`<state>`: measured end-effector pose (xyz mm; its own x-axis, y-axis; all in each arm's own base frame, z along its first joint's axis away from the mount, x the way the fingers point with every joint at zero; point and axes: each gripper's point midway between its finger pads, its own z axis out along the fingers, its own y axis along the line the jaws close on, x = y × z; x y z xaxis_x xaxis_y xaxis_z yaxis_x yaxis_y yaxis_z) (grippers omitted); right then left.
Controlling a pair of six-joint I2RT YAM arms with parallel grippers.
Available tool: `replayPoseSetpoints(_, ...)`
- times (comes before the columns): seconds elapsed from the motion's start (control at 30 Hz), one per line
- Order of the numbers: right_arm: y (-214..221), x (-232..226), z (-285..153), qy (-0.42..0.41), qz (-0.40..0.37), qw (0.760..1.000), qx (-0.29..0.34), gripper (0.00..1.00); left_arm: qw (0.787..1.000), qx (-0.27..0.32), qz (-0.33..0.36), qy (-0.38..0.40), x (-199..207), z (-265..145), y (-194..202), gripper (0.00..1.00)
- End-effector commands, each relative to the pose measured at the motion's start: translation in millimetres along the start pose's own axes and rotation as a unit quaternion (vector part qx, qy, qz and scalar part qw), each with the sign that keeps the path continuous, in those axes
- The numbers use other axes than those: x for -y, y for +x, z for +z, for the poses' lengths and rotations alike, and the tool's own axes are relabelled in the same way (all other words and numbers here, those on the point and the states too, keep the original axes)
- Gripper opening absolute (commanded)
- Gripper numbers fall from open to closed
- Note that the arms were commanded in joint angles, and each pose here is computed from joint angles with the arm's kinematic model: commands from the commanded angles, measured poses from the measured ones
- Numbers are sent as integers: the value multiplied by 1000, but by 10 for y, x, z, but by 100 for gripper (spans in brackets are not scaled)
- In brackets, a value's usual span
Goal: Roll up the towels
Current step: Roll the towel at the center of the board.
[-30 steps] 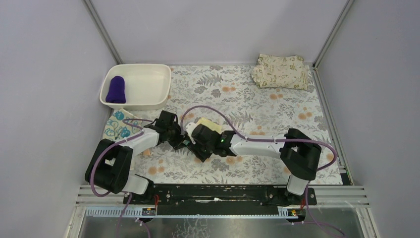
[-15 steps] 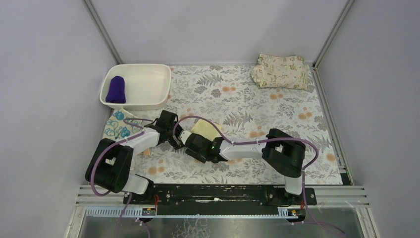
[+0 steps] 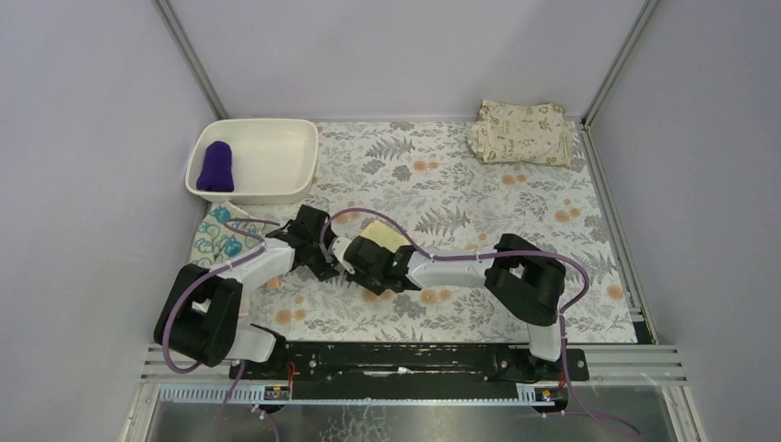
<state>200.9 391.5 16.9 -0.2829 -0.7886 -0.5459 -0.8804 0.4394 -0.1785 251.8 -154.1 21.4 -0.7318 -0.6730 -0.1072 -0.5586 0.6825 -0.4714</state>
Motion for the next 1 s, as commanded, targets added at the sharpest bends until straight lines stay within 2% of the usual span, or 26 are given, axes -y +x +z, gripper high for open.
replayPoseSetpoints(0.0,172,-559,-80,-205,67,976,-36,9,997,26,9,-77,-375,-146,-29,59)
replayPoseSetpoints(0.2,11,-578,-167,-340,170,925,-24,6,997,43,0,-66,-363,-316,-81,75)
replayPoseSetpoints(0.33,-26,-525,-184,-404,238,883,-17,5,997,47,-7,-57,-386,-388,-71,81)
replayPoseSetpoints(0.6,48,-347,-102,-475,365,800,-29,6,1000,22,-2,-9,-289,-394,56,82)
replayPoseSetpoints(0.83,199,-262,48,-465,419,778,-59,8,1000,9,7,6,-154,-250,33,73)
replayPoseSetpoints(0.97,224,-200,60,-434,423,793,-60,16,1000,0,10,-13,-213,-109,52,57)
